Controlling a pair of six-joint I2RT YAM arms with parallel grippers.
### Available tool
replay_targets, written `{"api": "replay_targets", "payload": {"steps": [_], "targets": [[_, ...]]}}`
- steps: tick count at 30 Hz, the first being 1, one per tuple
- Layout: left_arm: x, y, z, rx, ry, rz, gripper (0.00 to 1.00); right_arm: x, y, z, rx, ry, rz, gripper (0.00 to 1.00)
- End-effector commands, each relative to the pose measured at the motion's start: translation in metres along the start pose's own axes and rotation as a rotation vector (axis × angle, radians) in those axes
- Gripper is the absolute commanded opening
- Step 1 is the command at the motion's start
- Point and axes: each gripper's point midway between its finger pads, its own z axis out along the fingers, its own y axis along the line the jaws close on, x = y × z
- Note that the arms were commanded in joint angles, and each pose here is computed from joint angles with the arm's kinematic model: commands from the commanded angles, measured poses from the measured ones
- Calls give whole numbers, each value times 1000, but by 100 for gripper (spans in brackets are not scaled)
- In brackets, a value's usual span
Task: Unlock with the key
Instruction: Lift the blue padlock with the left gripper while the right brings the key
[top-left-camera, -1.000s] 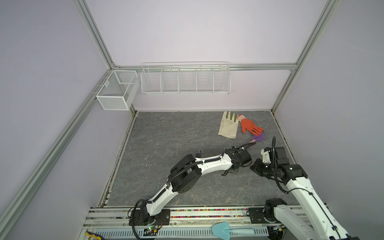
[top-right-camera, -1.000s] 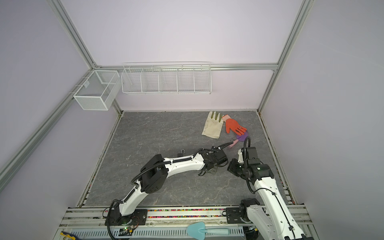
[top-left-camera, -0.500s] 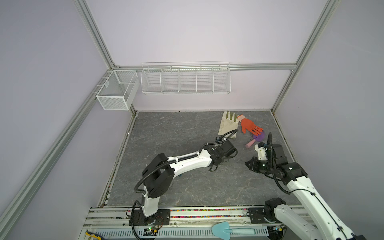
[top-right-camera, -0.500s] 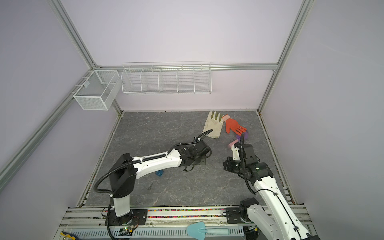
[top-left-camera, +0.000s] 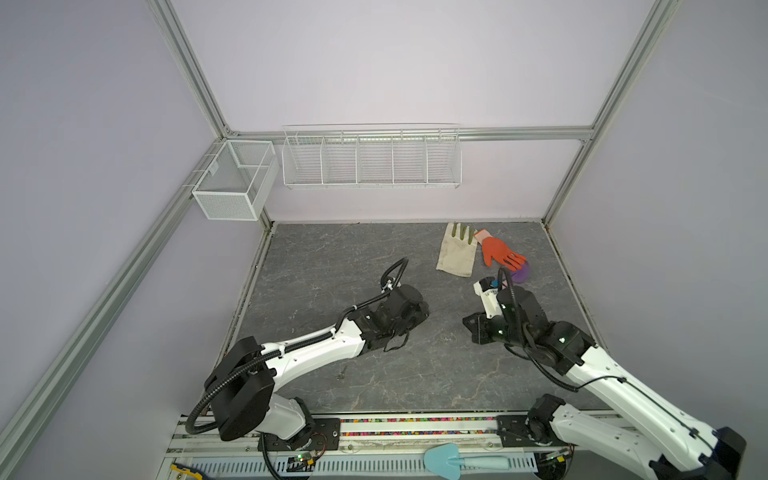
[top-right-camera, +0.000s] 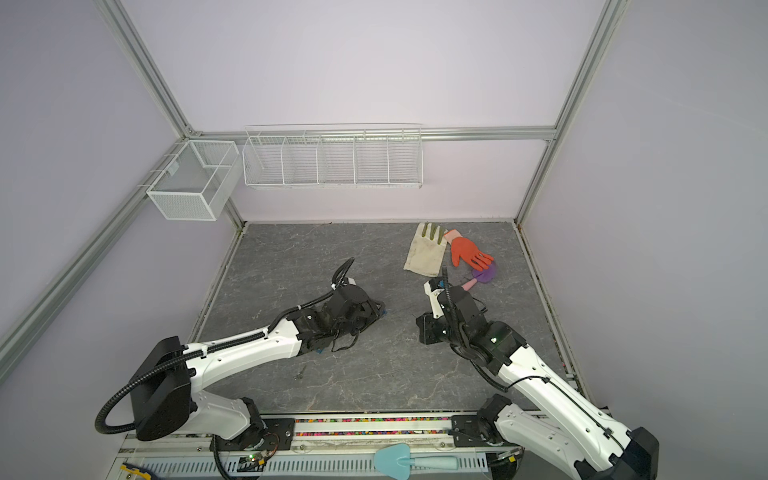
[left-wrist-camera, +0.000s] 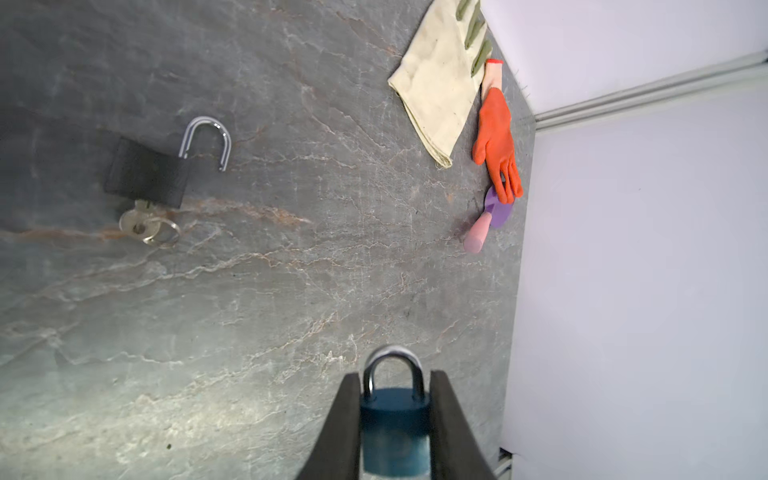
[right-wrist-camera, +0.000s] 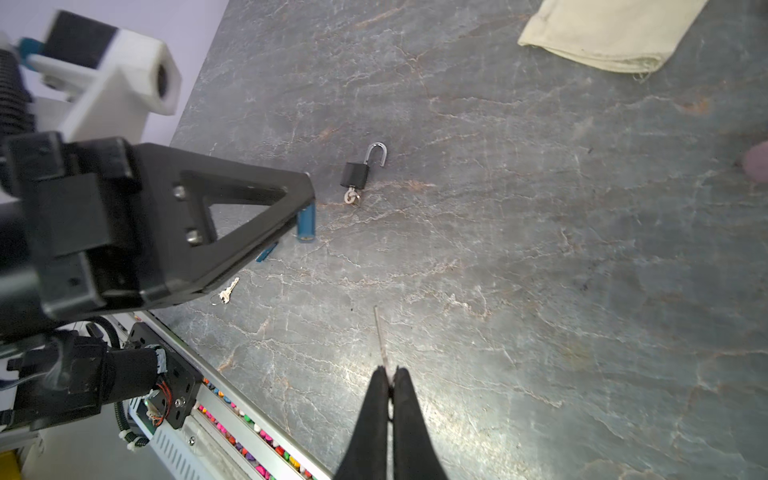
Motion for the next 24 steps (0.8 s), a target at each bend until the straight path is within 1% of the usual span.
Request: {"api": "replay_targets", "payload": {"steps": [1, 4, 8, 9, 13, 17, 20, 24], "targets": [[-8, -28, -11, 142, -10, -203, 10, -26, 13, -1, 22, -121, -25, 7], [-8, -27, -15, 169, -5, -293, 10, -24, 26, 7, 41, -117, -64, 7], [-13, -24, -22, 173, -26, -353, 10, -18, 39, 18, 68, -118, -117, 7], [-16, -24, -24, 173, -37, -363, 9, -26, 48, 15, 59, -141, -119, 7], [-24, -22, -33, 166, -80, -386, 9, -25, 55, 24, 63, -136, -126, 7], [-28, -22, -38, 164, -95, -385, 9, -31, 62, 28, 48, -158, -124, 7], [-28, -23, -39, 168, -95, -386, 9, -33, 65, 35, 54, -149, -137, 7], [-29, -21, -39, 162, -102, -388, 8, -35, 77, 38, 9, -151, -150, 7]]}}
